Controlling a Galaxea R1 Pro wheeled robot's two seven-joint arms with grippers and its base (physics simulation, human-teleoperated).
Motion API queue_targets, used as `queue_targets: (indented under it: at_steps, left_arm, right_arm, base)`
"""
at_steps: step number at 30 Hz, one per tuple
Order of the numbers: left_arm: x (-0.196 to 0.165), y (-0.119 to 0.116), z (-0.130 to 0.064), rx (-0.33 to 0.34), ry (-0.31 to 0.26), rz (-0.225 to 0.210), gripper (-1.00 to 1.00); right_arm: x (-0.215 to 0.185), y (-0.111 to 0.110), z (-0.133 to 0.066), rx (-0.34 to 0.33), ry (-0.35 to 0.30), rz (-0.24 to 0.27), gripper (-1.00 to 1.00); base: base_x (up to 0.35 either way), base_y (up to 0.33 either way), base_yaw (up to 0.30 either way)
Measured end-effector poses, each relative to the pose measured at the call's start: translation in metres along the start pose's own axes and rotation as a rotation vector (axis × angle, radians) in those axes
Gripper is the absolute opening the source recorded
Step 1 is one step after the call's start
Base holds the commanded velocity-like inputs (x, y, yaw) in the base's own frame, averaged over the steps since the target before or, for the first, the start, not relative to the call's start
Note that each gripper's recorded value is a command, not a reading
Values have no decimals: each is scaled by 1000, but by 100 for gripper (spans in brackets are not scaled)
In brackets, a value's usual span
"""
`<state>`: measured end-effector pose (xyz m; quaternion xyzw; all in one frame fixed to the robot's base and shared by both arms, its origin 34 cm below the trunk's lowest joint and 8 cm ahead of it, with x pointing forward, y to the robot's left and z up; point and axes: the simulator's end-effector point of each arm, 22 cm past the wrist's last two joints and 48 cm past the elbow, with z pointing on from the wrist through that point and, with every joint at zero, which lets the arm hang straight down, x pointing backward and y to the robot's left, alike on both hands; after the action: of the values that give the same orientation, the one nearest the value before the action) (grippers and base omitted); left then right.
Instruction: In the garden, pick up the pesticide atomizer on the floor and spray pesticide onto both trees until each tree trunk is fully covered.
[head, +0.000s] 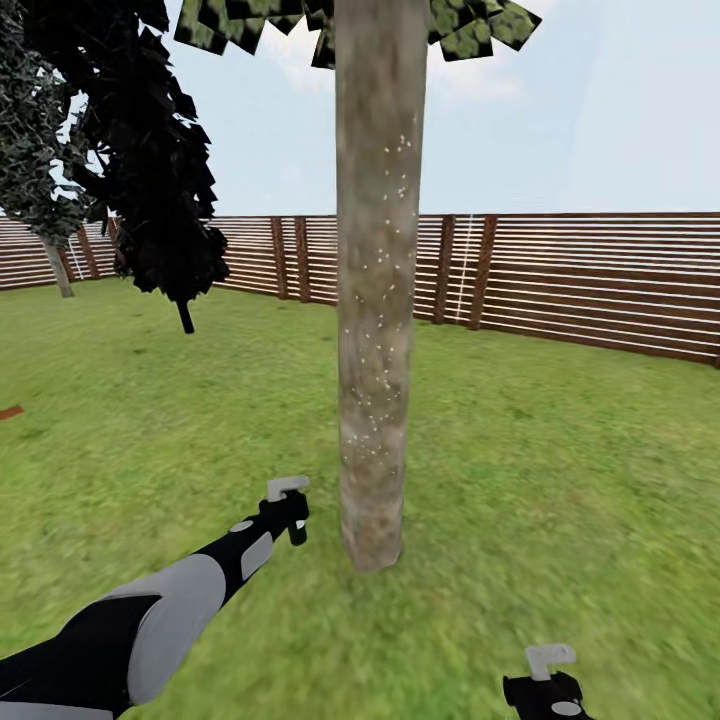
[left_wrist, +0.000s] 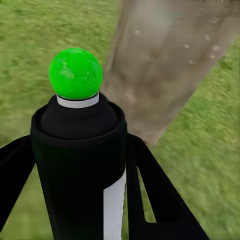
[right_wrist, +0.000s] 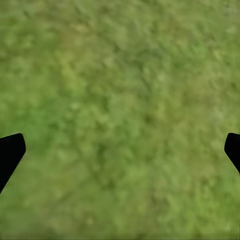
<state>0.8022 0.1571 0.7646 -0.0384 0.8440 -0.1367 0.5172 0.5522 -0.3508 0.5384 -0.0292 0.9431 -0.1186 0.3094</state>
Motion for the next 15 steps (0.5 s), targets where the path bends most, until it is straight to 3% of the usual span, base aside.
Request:
queue_targets:
  at_steps: [4, 15]
  left_arm:
    - [1, 0, 0, 1, 1, 0, -100]
    - [1, -1, 0, 1, 1, 0, -100]
  right_arm:
    - [1, 0, 0, 0, 2, 0, 100]
    - [1, 0, 0, 0, 2, 0, 100]
  base:
    - [0, 350, -144]
    - [0, 350, -290]
